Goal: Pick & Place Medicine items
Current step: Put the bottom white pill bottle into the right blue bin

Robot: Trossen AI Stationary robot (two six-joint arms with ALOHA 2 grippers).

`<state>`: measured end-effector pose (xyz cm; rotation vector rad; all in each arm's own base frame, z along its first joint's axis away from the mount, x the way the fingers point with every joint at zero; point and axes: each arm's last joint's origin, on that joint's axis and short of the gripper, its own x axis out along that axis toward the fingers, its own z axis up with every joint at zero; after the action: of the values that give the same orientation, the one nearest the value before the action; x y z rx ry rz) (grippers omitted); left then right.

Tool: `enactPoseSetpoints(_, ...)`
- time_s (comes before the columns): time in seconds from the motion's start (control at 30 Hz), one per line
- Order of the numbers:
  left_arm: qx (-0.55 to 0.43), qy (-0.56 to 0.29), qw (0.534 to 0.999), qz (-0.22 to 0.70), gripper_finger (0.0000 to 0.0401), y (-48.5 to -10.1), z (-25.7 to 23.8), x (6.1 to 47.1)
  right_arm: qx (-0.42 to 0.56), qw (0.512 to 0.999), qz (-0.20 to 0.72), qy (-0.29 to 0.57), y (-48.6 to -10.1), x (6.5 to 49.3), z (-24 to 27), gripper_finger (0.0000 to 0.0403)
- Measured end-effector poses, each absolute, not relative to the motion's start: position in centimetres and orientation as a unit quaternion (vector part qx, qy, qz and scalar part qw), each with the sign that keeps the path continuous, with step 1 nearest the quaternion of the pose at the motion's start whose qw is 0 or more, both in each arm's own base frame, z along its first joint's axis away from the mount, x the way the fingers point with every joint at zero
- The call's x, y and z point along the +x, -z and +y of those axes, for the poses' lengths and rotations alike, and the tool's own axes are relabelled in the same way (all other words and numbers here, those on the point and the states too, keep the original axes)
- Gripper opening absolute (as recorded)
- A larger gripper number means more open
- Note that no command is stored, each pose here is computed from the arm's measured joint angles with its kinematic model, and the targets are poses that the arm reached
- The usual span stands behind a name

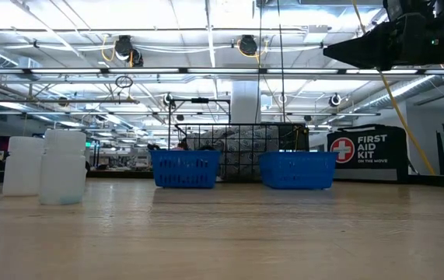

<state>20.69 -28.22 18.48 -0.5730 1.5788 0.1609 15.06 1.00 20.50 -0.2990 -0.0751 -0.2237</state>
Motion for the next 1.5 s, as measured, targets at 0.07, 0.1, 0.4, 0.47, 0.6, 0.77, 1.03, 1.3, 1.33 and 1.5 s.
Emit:
enactPoseSetpoints(0.07, -0.241, -0.067, 0.666, 0.703, 0.0209, -18.1, -28.4, 20.6, -0.149, 0.982, -0.037, 0.111, -20.5, 15.1, 1.0, 0.0105)
enactPoseSetpoints(0.1, -0.237, -0.069, 0.668, 0.702, 0.0209, -17.8, -28.5, 20.5, -0.149, 0.982, -0.037, 0.111, -20.5, 15.1, 1.0, 0.0105)
enactPoseSetpoints(0.4, -0.189, -0.124, 0.718, 0.659, 0.0209, -15.3, -28.7, 21.0, -0.149, 0.982, -0.037, 0.111, -20.5, 15.1, 1.0, 0.0105)
enactPoseSetpoints(0.47, -0.174, -0.140, 0.733, 0.643, 0.0209, -14.6, -28.6, 21.2, -0.149, 0.982, -0.037, 0.111, -20.5, 15.1, 1.0, 0.0105)
enactPoseSetpoints(0.6, -0.155, -0.158, 0.756, 0.616, 0.0209, -13.9, -28.7, 21.5, -0.149, 0.982, -0.038, 0.111, -20.5, 15.1, 1.0, 0.0105)
enactPoseSetpoints(0.77, -0.133, -0.150, 0.767, 0.610, 0.0209, -13.7, -28.6, 21.7, -0.148, 0.982, -0.038, 0.111, -20.5, 15.1, 1.0, 0.0105)
enactPoseSetpoints(1.03, -0.132, -0.139, 0.790, 0.582, 0.0209, -13.6, -28.9, 22.1, -0.149, 0.982, -0.037, 0.111, -20.5, 15.1, 1.0, 0.0105)
enactPoseSetpoints(1.3, -0.125, -0.133, 0.791, 0.583, 0.0171, -13.6, -28.7, 22.4, -0.149, 0.982, -0.037, 0.111, -20.5, 15.1, 1.0, 0.0105)
enactPoseSetpoints(1.33, -0.127, -0.134, 0.791, 0.584, 0.0160, -13.6, -28.6, 22.5, -0.149, 0.982, -0.037, 0.111, -20.5, 15.1, 1.0, 0.0105)
enactPoseSetpoints(1.5, -0.130, -0.132, 0.787, 0.589, 0.0138, -13.6, -28.6, 22.5, -0.149, 0.982, -0.037, 0.111, -20.5, 15.1, 1.0, 0.0105)
